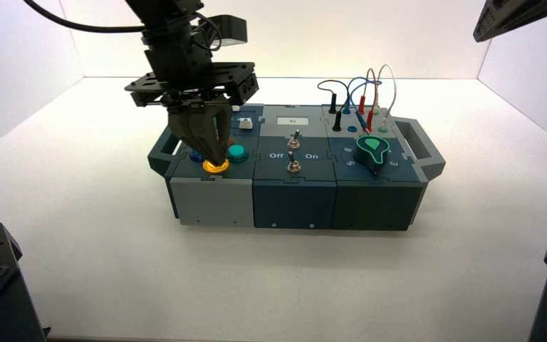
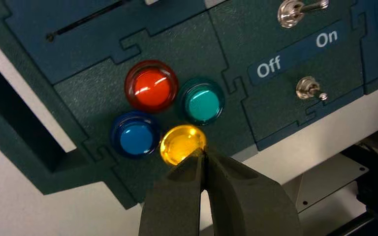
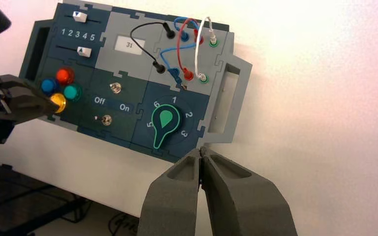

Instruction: Push the yellow button with the left gripper.

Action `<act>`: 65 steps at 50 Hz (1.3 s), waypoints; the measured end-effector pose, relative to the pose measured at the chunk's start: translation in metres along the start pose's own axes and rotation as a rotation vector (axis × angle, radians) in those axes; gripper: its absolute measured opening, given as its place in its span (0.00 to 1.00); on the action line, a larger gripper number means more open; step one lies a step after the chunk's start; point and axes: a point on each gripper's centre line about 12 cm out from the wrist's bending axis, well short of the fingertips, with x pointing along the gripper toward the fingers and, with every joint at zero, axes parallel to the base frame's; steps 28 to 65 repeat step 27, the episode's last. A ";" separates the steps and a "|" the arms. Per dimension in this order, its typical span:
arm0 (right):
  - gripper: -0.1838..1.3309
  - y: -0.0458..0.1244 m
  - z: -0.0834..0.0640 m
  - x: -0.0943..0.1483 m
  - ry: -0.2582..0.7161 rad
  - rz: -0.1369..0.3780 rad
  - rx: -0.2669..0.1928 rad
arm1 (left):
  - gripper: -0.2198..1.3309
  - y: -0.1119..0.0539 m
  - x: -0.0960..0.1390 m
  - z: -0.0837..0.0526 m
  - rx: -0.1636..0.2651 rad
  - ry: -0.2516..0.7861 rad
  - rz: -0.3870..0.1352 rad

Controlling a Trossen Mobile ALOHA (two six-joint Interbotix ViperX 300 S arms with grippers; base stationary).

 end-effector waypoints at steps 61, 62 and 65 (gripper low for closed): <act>0.02 -0.001 0.000 0.000 -0.002 -0.011 -0.006 | 0.04 0.001 -0.003 -0.007 -0.003 -0.006 0.000; 0.02 -0.001 0.000 0.000 -0.002 -0.011 -0.006 | 0.04 0.001 -0.003 -0.007 -0.003 -0.006 0.000; 0.02 -0.001 0.000 0.000 -0.002 -0.011 -0.006 | 0.04 0.001 -0.003 -0.007 -0.003 -0.006 0.000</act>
